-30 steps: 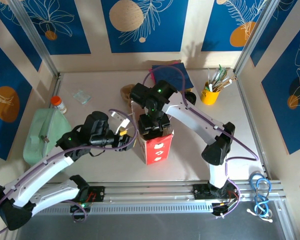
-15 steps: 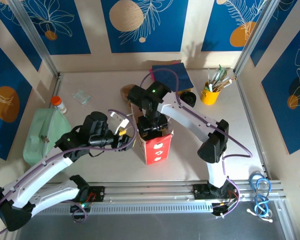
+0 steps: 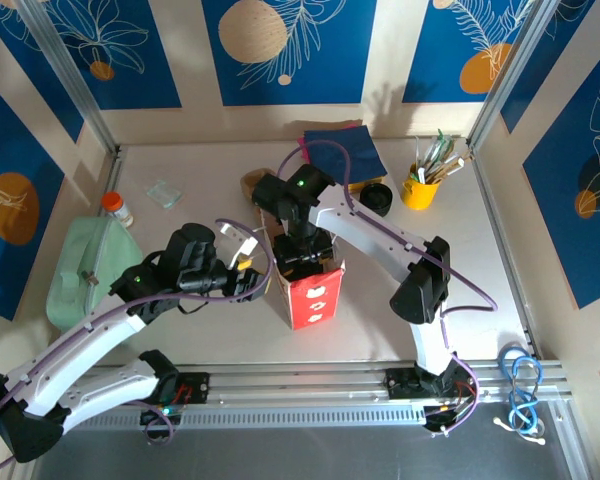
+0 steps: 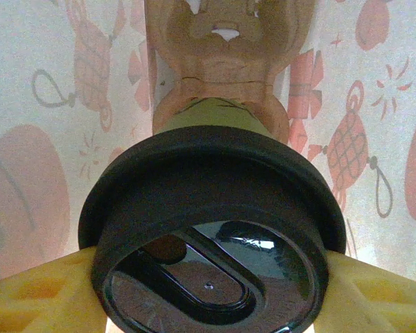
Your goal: Pack the takeout coffee
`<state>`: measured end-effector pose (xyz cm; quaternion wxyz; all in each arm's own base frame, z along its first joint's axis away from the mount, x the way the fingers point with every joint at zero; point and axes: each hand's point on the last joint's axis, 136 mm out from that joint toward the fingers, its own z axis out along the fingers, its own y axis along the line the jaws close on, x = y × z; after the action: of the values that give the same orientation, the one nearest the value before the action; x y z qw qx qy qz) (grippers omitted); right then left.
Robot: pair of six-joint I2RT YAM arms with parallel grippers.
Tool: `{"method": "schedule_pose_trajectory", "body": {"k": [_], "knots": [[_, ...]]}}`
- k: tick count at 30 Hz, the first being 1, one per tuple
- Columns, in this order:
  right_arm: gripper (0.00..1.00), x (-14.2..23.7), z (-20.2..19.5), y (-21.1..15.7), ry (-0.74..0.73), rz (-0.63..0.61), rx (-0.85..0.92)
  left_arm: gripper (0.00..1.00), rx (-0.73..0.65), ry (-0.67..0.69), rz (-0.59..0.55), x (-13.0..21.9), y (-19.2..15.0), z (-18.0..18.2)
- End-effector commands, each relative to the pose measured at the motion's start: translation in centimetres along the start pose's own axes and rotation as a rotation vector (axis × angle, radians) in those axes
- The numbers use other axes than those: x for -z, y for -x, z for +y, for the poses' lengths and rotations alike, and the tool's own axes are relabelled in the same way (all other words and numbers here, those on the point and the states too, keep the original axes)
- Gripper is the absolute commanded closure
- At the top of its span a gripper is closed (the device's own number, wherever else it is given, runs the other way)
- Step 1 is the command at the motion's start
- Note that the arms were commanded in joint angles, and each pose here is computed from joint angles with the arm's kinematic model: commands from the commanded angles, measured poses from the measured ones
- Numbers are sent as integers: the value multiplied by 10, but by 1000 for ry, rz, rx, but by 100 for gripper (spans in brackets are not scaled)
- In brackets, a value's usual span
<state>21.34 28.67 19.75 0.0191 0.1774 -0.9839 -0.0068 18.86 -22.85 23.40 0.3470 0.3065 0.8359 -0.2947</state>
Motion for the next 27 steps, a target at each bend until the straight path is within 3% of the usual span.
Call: {"method": "schedule_pose_trajectory", "body": {"k": [1,27], "knots": [[45,-1,-17,-33,-73,149,5,31,-24,2,-7,1,-1,-1],[46,8,-11,-47,-47,115,-58,31,-18,8,-7,0,-2,0]]}}
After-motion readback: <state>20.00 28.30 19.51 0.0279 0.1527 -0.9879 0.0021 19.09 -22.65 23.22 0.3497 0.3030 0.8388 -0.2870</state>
